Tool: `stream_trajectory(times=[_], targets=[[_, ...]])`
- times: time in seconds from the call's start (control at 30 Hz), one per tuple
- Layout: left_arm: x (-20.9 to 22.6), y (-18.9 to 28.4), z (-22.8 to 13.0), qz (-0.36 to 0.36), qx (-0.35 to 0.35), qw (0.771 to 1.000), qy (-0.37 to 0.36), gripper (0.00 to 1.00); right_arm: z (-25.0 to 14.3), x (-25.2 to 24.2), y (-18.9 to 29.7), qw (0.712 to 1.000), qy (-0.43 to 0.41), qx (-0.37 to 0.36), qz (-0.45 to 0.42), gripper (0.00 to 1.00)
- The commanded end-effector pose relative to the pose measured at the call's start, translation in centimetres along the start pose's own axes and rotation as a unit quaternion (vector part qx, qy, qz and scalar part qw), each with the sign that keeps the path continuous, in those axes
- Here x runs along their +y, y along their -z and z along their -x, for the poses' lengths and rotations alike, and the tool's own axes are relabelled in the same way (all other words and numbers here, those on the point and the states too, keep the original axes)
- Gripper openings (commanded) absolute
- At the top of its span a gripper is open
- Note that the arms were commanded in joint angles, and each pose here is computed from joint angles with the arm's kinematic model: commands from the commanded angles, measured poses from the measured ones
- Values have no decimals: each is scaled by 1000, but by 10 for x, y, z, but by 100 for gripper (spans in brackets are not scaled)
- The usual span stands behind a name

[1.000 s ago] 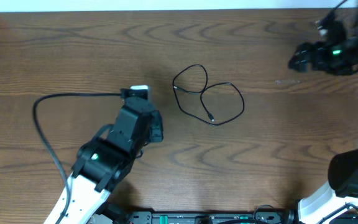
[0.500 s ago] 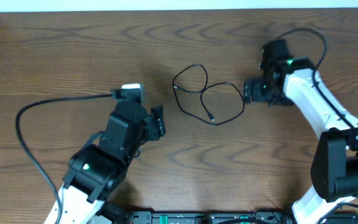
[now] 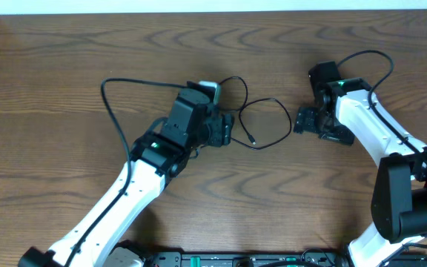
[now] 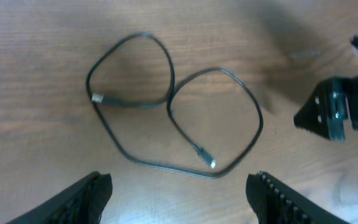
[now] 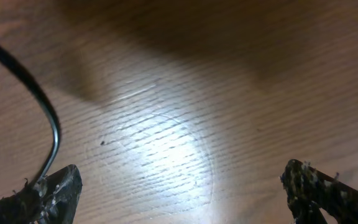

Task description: Untangle cables

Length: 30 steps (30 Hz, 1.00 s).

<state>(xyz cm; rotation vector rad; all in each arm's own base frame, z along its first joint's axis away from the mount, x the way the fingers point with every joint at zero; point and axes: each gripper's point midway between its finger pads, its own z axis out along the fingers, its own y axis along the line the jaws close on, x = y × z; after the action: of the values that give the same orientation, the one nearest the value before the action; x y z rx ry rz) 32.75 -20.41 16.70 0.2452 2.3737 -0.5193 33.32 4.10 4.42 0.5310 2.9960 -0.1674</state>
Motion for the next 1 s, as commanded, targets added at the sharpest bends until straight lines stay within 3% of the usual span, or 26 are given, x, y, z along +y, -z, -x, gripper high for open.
stream_trajectory(times=[0.0,0.1,0.23,0.33,0.63,0.73,0.8,0.97], targets=[[2,-11,1,3,0,1000,-10,71,5,-10,8,999,-33,-24,-21,99],[23,-25,-5,57,9,998,-7,65,9,-21,9,996,-69,-39,-50,99],[61,-39,-6,160,-1,987,-11,65,21,-27,13,989,-99,-79,-76,99],[76,-53,-3,195,-13,981,-13,65,30,-22,13,989,-95,-97,-64,99],[101,-112,-7,205,-31,978,2,71,48,-8,16,986,-102,-129,-29,99],[100,-119,-2,200,-48,979,4,72,50,-5,16,986,-103,-133,-23,99],[97,-121,9,191,-73,979,6,78,50,0,16,988,-90,-129,-10,99],[92,-128,25,178,-111,978,10,79,48,5,15,989,-83,-121,3,99]])
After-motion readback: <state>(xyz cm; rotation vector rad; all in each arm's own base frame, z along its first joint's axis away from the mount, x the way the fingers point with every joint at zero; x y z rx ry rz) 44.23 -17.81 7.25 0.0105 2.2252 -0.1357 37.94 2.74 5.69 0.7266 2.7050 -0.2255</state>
